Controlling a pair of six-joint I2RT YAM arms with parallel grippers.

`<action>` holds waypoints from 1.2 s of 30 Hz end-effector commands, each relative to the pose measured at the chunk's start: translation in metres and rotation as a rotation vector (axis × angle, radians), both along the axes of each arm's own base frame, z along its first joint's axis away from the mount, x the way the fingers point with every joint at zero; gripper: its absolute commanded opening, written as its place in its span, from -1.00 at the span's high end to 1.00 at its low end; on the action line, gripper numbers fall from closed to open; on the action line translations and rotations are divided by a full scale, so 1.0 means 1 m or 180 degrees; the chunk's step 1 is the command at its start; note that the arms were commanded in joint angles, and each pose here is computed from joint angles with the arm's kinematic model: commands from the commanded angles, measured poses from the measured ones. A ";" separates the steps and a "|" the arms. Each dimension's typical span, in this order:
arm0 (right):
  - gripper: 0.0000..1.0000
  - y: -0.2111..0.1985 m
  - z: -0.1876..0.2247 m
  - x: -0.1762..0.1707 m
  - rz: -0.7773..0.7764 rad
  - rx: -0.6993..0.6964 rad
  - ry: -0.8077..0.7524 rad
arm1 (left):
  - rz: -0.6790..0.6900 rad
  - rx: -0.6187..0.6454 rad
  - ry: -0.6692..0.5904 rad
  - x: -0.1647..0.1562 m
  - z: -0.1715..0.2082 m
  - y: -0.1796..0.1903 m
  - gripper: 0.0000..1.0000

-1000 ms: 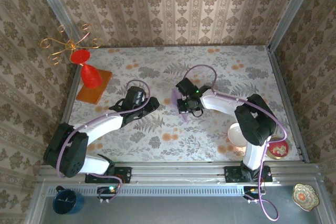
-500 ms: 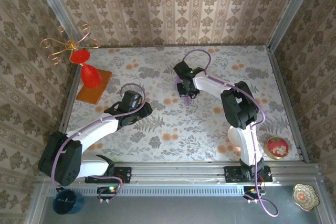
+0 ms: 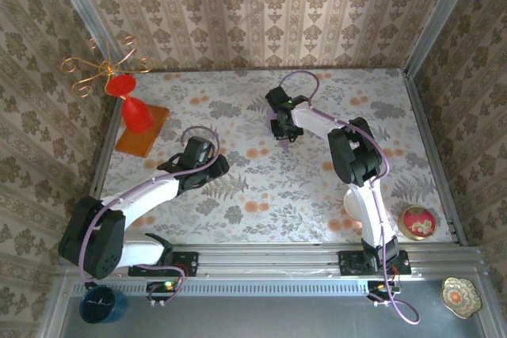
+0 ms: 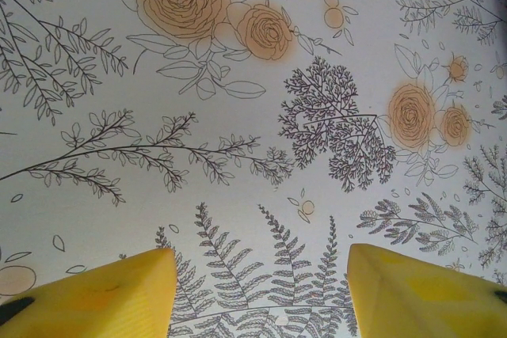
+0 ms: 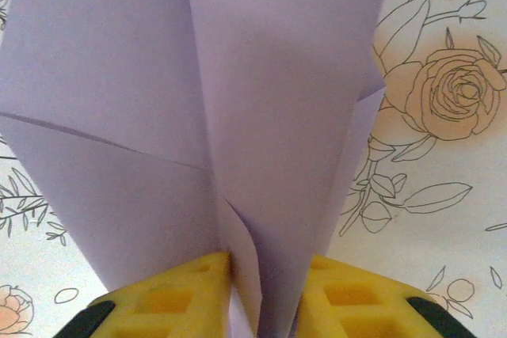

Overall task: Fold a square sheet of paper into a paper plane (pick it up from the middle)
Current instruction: Move the paper plane to the top-center of the table.

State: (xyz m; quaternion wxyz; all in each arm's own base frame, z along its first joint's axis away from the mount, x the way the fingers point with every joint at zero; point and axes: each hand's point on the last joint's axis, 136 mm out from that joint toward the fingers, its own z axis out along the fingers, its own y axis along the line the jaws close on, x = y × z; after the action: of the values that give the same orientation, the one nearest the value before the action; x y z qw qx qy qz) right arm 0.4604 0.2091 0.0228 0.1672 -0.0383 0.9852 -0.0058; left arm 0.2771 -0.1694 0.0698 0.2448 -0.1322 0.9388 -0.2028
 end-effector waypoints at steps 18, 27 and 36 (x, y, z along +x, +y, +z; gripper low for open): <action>0.31 -0.002 0.011 0.001 -0.0016 -0.0016 -0.0021 | -0.0008 0.0091 0.0048 0.000 -0.006 0.005 -0.22; 0.50 0.004 0.025 0.000 0.0039 0.0013 -0.0092 | -0.0015 0.0090 0.0059 0.000 -0.008 0.004 -0.22; 0.71 0.003 0.009 0.000 0.0082 -0.0223 -0.0047 | -0.0025 0.0105 0.0071 0.000 -0.009 0.004 -0.22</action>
State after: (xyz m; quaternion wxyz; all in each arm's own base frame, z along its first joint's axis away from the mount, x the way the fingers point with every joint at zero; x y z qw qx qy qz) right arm 0.4610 0.2145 0.0292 0.1739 -0.0476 0.9836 -0.0106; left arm 0.2776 -0.1676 0.0658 0.2410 -0.1334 0.9407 -0.1978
